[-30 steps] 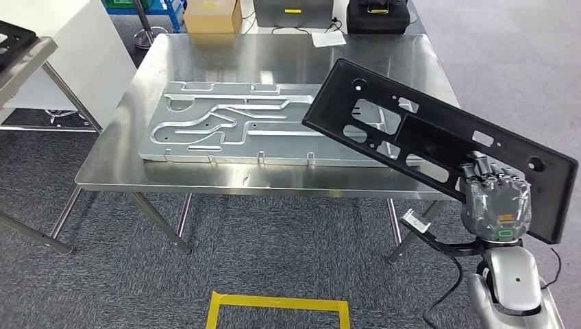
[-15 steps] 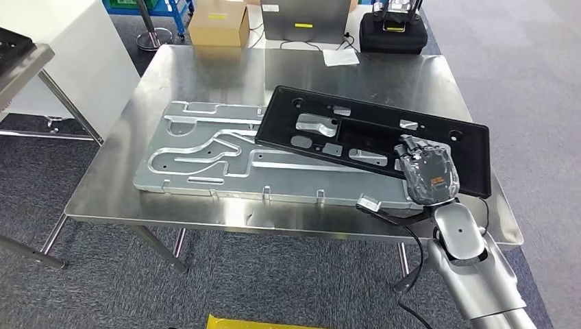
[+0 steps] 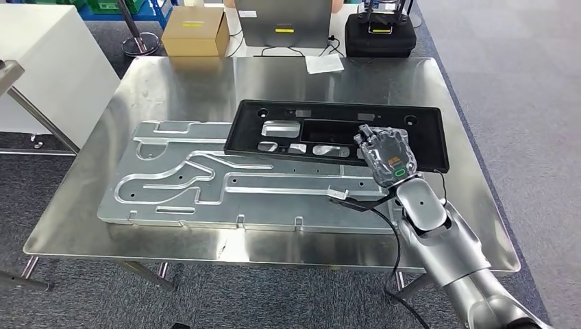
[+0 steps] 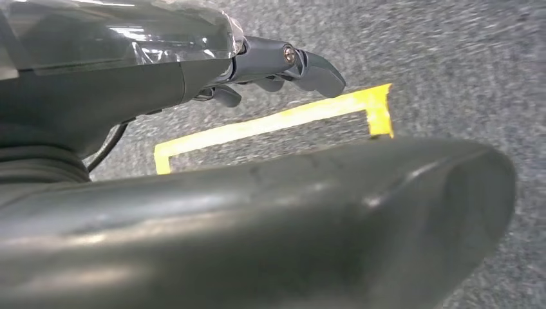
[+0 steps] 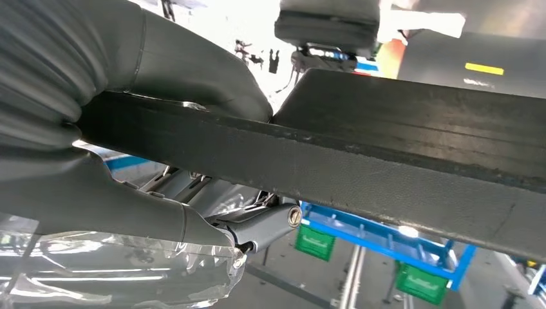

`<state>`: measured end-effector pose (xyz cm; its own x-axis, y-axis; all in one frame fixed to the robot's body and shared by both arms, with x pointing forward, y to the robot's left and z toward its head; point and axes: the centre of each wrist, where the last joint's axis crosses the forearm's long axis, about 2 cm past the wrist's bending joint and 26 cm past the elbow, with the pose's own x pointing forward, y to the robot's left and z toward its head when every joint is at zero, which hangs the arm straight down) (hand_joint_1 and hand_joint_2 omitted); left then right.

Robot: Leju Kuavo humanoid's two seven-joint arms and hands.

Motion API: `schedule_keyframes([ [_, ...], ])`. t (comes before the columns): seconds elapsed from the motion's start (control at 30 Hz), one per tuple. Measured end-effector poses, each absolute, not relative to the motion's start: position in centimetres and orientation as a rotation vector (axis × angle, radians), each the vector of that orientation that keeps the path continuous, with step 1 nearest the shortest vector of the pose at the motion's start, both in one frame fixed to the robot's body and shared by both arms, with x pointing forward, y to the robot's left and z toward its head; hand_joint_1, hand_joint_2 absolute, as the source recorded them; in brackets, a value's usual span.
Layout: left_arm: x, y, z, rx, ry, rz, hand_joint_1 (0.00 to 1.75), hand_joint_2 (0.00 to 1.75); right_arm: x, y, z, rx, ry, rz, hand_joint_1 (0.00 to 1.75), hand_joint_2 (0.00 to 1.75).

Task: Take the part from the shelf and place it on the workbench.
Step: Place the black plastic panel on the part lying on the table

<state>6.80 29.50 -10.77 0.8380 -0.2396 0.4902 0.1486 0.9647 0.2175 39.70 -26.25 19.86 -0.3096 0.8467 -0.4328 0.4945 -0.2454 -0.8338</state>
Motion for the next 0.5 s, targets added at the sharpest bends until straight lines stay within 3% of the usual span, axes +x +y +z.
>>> schedule_keyframes([
  [0.4, 7.7, 29.3, -10.6, 0.157, -0.556, -0.236, 0.00, 0.00, 42.4, -22.3, 20.4, -1.510, -1.690, 1.666, 1.75, 1.75],
  [0.5, 7.7, 29.2, -10.6, 0.151, -0.554, -0.241, 0.00, 1.31, 42.6, -21.5, 19.8, -1.471, -1.696, 1.666, 0.44, 0.44],
])
